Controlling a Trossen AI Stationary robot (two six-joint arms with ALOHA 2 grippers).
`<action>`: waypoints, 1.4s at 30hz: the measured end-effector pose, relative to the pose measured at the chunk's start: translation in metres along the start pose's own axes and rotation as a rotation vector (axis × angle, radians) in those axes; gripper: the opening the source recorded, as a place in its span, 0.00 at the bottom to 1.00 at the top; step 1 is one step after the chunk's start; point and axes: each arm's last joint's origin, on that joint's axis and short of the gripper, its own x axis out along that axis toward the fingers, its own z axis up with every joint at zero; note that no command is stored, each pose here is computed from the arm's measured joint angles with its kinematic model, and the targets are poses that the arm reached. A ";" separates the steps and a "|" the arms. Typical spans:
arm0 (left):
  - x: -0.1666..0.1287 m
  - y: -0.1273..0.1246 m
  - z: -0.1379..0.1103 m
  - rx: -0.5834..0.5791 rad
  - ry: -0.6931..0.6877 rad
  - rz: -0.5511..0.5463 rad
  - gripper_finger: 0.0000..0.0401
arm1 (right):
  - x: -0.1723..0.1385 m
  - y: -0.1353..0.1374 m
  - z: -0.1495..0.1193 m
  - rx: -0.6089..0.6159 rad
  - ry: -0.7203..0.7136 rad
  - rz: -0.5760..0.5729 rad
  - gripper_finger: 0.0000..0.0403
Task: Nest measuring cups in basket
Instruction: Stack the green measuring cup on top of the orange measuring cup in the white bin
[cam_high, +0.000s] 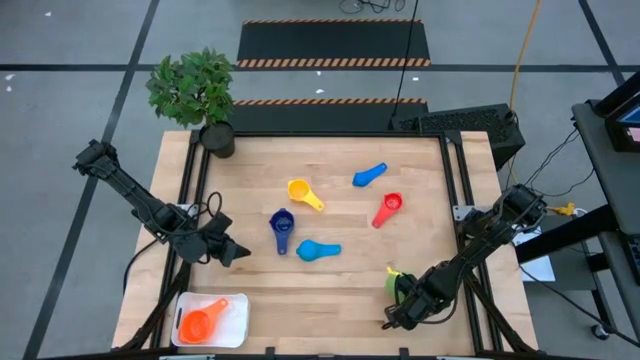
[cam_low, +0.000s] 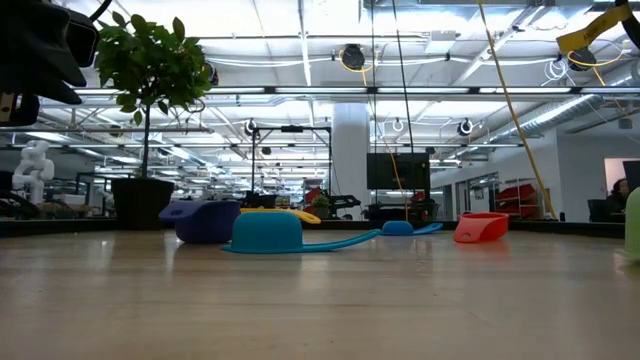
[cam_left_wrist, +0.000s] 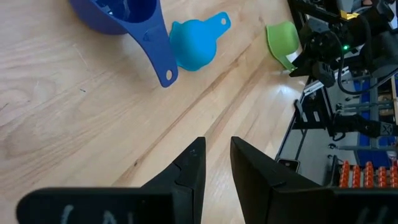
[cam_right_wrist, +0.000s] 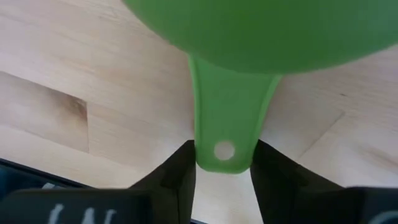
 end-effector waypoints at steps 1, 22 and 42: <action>0.000 0.000 0.000 0.000 0.000 0.000 0.19 | 0.000 0.000 0.000 0.000 0.000 0.000 0.28; 0.000 0.000 0.000 0.152 -0.002 -0.002 0.19 | -0.026 0.016 -0.008 -0.056 0.053 0.251 0.29; -0.002 -0.018 0.003 0.533 -0.088 -0.162 0.21 | -0.071 0.073 0.023 -0.435 0.358 0.743 0.29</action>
